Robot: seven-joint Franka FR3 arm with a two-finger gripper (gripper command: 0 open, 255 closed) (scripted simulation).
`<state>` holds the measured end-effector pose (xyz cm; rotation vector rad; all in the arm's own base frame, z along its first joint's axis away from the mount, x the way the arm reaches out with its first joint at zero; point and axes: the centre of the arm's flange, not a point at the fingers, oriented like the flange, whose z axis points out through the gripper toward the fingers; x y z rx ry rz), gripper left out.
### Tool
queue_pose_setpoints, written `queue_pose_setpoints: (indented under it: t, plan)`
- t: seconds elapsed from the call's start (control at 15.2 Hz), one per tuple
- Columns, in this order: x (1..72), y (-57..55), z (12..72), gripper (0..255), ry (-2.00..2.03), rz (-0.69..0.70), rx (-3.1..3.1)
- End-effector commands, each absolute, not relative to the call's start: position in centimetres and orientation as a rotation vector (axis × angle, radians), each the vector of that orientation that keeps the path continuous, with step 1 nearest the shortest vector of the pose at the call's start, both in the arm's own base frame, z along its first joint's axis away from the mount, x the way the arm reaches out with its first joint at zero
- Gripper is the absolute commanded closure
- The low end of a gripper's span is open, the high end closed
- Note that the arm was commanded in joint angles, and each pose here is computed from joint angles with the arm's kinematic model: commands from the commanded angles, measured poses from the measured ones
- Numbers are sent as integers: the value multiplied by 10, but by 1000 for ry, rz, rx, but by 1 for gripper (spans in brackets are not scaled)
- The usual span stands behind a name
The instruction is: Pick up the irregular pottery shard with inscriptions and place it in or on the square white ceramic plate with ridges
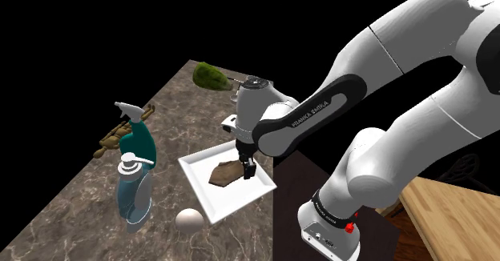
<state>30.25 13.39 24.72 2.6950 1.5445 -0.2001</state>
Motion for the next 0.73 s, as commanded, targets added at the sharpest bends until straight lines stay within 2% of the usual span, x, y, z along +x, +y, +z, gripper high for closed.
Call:
queue_pose_setpoints:
  t: [0.0,0.4,0.46,0.66]
  plan:
    - [303,133,244,255,1545,-199,2695]
    - [303,133,244,255,1545,-199,2695]
    - [303,133,244,0,1545,-199,2695]
    - [303,133,244,0,1545,-199,2695]
